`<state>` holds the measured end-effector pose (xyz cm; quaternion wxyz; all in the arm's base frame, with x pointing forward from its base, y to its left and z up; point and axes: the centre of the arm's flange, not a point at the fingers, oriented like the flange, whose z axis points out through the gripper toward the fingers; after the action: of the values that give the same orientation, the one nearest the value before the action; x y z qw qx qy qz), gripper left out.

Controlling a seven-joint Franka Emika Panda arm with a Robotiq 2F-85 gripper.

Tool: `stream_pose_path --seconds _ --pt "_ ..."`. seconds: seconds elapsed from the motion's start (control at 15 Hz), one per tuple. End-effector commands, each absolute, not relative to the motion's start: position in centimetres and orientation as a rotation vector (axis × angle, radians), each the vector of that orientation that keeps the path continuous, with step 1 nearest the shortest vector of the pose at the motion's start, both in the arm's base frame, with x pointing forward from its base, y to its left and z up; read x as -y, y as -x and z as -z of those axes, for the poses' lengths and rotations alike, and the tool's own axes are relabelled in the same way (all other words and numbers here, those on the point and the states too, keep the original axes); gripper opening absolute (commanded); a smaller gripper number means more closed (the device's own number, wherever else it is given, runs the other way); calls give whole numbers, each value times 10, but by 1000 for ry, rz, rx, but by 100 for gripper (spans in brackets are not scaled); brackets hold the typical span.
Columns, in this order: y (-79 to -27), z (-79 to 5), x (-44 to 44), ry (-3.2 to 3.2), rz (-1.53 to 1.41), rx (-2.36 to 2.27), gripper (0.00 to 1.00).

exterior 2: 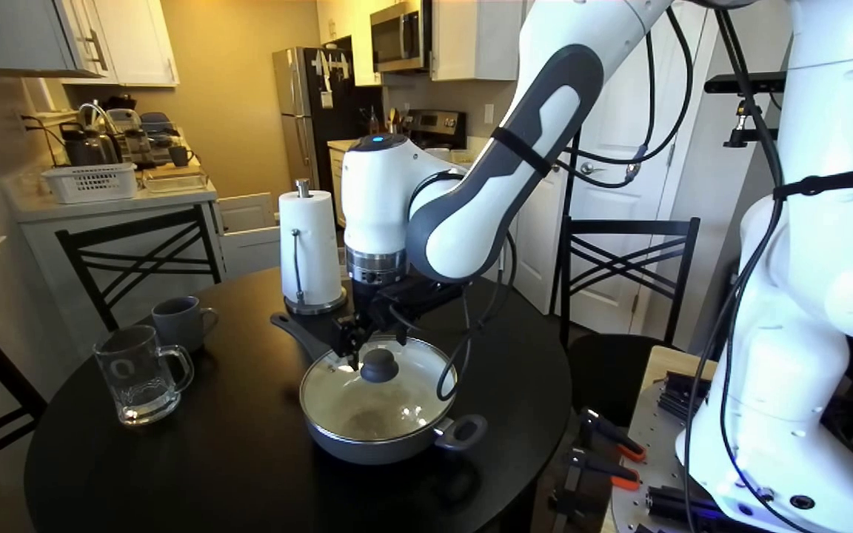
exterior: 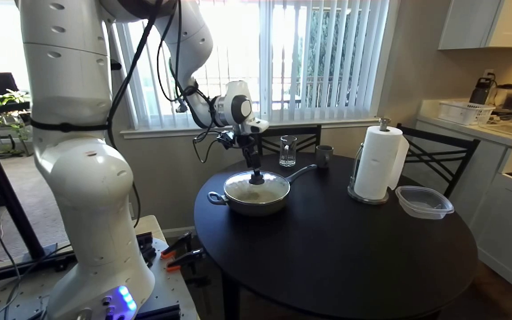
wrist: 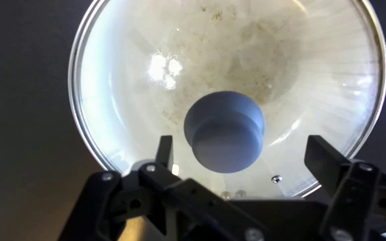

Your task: Remove the glass lid from the pot and put it on the table

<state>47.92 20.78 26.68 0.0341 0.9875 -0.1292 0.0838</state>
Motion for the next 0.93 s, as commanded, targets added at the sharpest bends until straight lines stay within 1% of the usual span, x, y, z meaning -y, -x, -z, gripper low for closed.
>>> stream_pose_path --seconds 0.0,0.4,0.87 --pt "-482 -256 -211 -2997 -279 417 100" --pt "-498 -238 -198 -3007 -200 494 100" --pt "-513 -242 -190 -3060 -127 651 100"
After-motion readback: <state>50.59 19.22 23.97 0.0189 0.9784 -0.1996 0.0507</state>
